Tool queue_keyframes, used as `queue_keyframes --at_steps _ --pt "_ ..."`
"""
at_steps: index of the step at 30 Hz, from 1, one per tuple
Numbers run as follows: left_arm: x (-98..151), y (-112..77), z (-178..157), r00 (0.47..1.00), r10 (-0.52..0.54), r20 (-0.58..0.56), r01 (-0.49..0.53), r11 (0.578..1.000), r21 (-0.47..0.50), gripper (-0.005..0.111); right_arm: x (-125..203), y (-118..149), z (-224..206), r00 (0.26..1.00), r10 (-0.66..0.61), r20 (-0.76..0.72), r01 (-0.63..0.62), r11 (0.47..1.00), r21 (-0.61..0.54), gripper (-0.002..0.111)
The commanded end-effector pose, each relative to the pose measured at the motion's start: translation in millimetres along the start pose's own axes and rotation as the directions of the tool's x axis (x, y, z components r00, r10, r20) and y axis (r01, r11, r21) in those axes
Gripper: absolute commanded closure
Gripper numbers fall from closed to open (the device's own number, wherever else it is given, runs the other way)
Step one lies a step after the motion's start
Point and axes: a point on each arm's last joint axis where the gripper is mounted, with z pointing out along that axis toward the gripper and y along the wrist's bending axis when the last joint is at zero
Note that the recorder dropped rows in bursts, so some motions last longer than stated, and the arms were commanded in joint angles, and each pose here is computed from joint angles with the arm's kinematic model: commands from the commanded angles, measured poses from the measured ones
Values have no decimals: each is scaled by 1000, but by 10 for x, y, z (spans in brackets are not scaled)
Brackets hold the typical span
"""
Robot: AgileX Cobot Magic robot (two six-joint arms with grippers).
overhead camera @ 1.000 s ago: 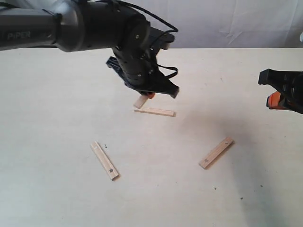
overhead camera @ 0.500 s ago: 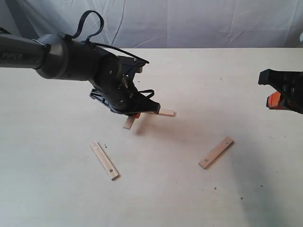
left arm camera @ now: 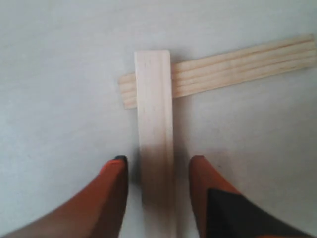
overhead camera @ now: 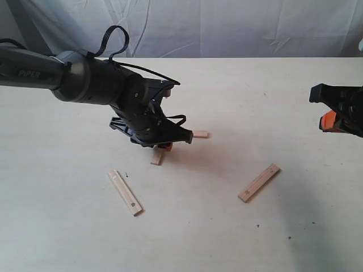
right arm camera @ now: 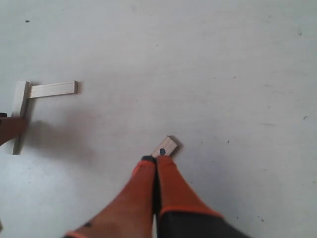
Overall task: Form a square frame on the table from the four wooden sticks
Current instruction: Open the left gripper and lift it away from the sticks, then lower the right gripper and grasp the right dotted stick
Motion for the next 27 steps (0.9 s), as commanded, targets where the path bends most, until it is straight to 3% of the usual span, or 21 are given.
queue_keyframes --at_steps 1,4,7,10,12,14,17,20,23,27 --pt "-60 -30 -107 1000 -15 16 15 1000 14 55 -3 3 -6 1000 -15 13 15 1000 2 109" --pt "-190 -5 -413 1000 -8 22 8 1000 -1 55 6 0 -6 1000 -21 3 21 1000 6 109" --pt "-284 186 -717 1000 -10 30 11 999 -43 57 40 -16 -7 999 -40 -36 41 999 22 109" --pt "-326 442 -1031 999 -2 33 4 998 -63 70 87 48 7 998 -14 -64 15 1000 16 109" --pt "-331 679 -1320 998 -40 46 44 995 -85 89 132 197 36 998 -23 -61 22 1000 -16 109" --pt "-268 789 -1515 996 -40 79 46 995 -85 105 198 345 111 996 -36 -87 33 999 -29 109" --pt "-87 833 -1726 993 -51 105 59 995 -79 107 288 524 281 981 -75 -178 79 997 13 109" --pt "215 838 -1948 982 -18 186 30 997 -65 107 327 887 492 949 -179 -258 199 979 53 109" --pt "409 953 -2064 980 -1 197 8 999 -31 107 352 989 746 950 -149 -276 191 973 132 109" --pt "511 1243 -2021 962 -177 210 170 984 50 107 440 923 1037 945 -40 -326 116 969 218 108"
